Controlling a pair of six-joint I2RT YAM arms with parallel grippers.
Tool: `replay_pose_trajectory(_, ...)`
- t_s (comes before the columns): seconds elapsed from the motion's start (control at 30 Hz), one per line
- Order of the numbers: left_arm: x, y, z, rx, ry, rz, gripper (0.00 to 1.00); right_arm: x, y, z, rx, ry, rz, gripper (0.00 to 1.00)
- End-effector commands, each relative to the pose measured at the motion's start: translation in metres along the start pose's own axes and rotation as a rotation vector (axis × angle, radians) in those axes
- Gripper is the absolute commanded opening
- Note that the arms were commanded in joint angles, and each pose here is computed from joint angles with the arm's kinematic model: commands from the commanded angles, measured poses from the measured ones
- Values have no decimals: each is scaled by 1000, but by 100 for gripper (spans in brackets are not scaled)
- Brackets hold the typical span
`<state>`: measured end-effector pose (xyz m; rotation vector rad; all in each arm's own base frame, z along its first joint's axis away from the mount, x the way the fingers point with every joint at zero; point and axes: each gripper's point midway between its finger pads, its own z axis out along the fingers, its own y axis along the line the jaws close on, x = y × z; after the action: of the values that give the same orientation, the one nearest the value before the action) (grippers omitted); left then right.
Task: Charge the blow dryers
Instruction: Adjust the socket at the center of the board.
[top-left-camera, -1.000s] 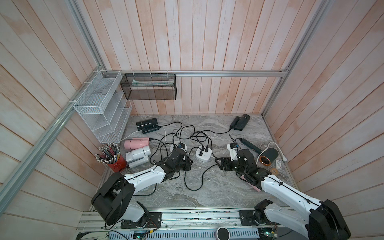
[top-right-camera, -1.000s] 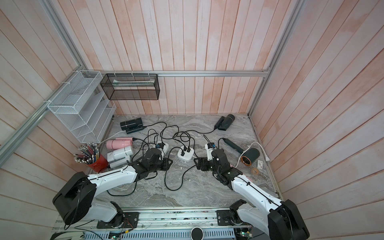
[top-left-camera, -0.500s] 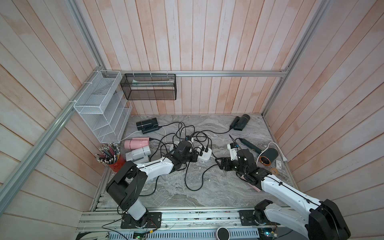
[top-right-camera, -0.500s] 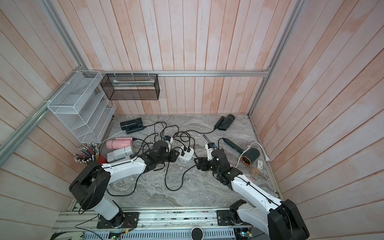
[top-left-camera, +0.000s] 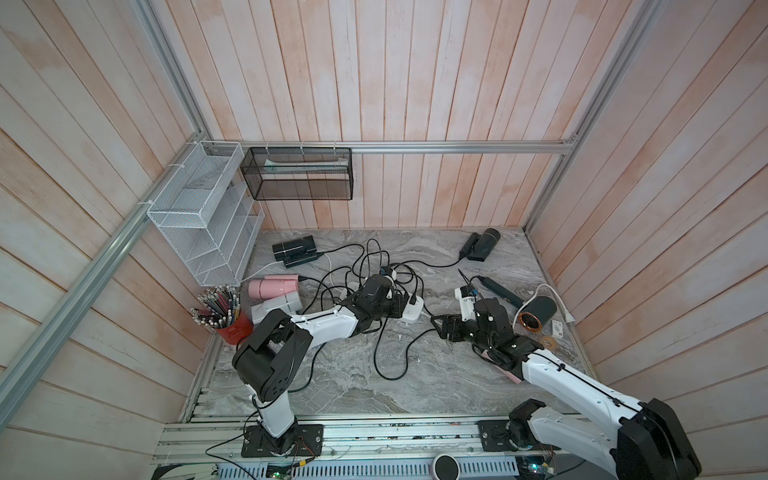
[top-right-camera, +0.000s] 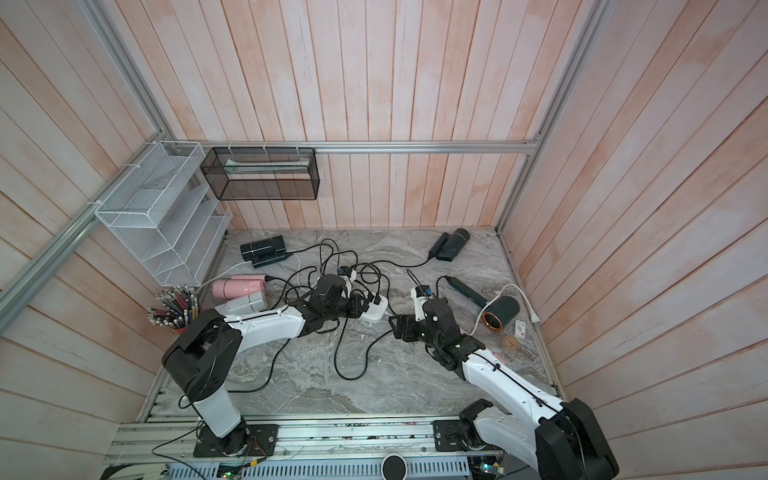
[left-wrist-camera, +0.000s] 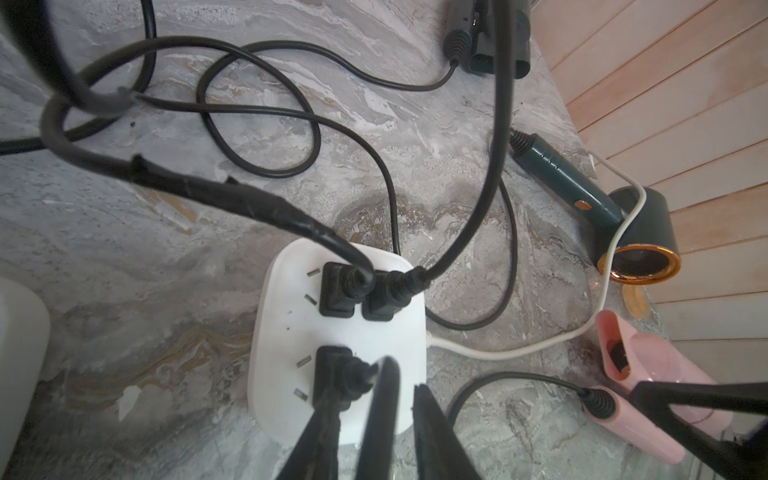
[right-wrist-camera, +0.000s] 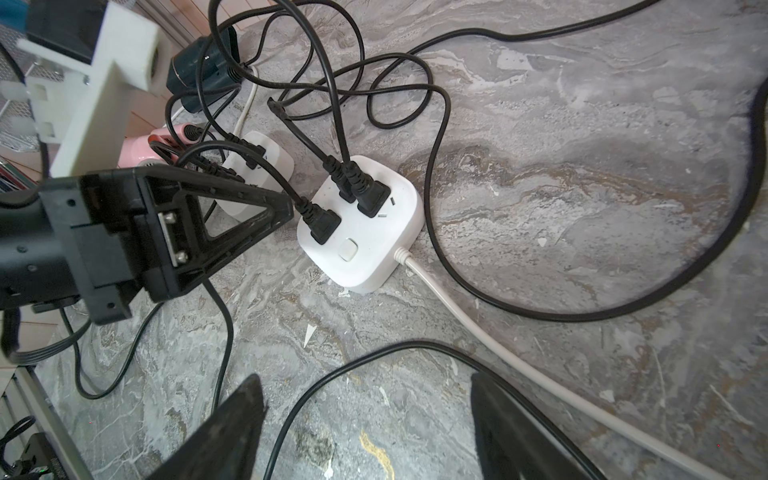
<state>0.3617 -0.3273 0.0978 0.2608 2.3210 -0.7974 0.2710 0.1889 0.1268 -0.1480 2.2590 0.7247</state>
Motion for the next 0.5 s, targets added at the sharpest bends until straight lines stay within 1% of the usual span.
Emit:
replay_pose_trajectory(0.0, -12, -8, 9, 34, -20, 27, 33, -4, 0, -3, 13, -11, -9, 79)
replay_pose_trajectory(0.37, -22, -22, 34, 96, -18, 27, 33, -2, -2, -3, 23, -11, -8, 78)
replay_pose_trajectory(0.47, -25, -32, 38, 124, -15, 61, 33, -3, -3, -3, 30, -14, -6, 78)
